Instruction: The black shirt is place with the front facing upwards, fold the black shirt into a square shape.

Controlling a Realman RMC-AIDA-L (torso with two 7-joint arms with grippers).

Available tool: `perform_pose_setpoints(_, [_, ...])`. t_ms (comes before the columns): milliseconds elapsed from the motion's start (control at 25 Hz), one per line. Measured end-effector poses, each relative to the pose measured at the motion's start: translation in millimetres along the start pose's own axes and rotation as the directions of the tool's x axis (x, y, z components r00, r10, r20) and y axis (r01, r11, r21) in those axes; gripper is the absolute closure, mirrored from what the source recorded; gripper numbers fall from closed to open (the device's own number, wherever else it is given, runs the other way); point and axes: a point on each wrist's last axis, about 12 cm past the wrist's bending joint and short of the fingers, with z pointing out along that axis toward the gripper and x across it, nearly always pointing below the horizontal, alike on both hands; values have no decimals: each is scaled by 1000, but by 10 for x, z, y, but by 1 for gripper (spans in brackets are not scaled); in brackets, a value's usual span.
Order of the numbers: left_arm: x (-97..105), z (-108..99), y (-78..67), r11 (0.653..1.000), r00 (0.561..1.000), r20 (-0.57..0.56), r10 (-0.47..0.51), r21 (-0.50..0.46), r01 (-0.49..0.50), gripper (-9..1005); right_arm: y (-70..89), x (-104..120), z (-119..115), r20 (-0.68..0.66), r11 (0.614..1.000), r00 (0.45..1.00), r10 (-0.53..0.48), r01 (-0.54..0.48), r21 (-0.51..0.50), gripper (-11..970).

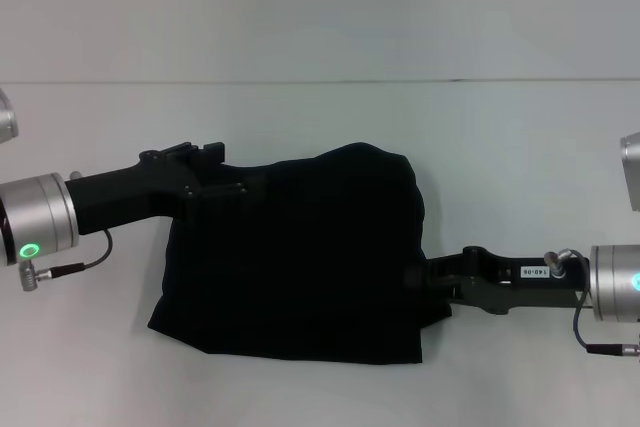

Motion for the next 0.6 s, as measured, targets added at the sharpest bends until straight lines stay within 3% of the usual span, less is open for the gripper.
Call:
perform_pose_setpoints(480, [20, 12, -18, 1000, 1000, 0, -4, 3, 4, 76, -47, 31, -24, 72, 999, 996, -45, 47, -21, 923])
perform_pose_setpoints(600, [22, 14, -20, 1000, 1000, 0, -5, 3, 5, 76, -98, 71, -76, 81, 999, 996, -39, 40, -18, 937])
